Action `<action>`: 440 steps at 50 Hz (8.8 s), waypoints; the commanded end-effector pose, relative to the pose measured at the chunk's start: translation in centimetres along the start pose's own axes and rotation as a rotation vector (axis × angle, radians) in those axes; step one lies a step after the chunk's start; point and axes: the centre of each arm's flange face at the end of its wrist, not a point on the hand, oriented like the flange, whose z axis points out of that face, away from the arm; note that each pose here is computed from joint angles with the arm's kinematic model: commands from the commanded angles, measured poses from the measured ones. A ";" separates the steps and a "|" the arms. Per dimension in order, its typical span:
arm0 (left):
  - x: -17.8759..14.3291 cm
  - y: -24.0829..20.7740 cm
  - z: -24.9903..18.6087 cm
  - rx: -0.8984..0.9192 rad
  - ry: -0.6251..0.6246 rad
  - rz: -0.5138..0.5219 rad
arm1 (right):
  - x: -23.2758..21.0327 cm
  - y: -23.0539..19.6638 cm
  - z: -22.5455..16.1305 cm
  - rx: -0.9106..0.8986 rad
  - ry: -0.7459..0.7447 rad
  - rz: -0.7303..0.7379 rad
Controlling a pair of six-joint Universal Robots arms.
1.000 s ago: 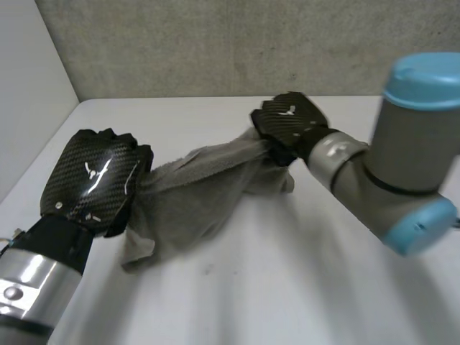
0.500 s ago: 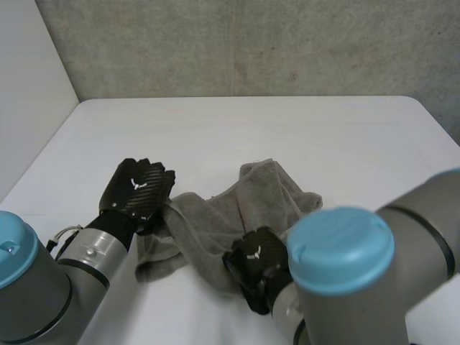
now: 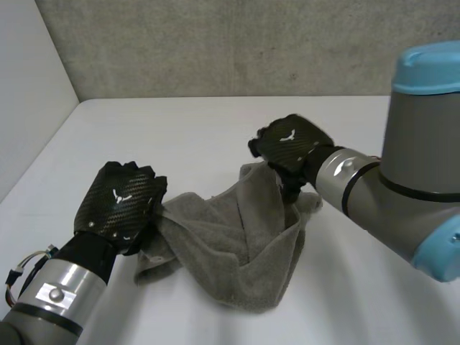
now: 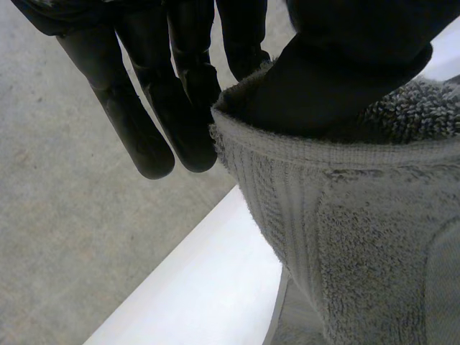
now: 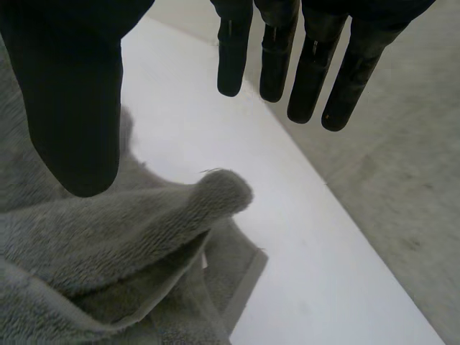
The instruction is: Fold the towel.
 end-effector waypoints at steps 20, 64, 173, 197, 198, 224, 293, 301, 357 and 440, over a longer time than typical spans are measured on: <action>0.5 0.3 -1.0 -0.020 0.019 -0.004 | -2.8 6.0 0.0 -0.229 -0.192 -0.182; -4.8 -7.9 0.7 0.213 -0.149 0.023 | 6.8 -0.3 -3.9 0.134 0.249 -0.088; -6.4 8.7 9.4 -0.240 -0.123 0.042 | 5.1 16.8 0.1 -0.231 0.239 0.360; -7.2 9.2 9.5 -0.237 -0.153 0.038 | 5.6 19.1 2.3 -0.227 0.157 0.200; -7.2 9.2 9.5 -0.237 -0.153 0.038 | 5.7 19.1 2.5 -0.225 0.157 0.200; -7.3 9.3 9.5 -0.242 -0.154 0.034 | 7.2 19.7 4.7 -0.205 0.183 0.184; -7.1 6.7 -0.7 -0.610 0.048 0.139 | 8.8 14.6 -8.4 -0.587 0.140 -0.001; -8.3 6.8 3.1 -0.456 0.043 0.165 | 10.1 15.4 -5.7 -0.538 0.192 0.010; -10.8 6.8 22.7 -0.137 -0.150 0.282 | 18.2 8.2 6.0 -0.035 0.639 0.067; -7.6 8.0 13.8 -0.326 -0.049 0.128 | 12.7 22.3 6.0 -0.283 0.358 0.135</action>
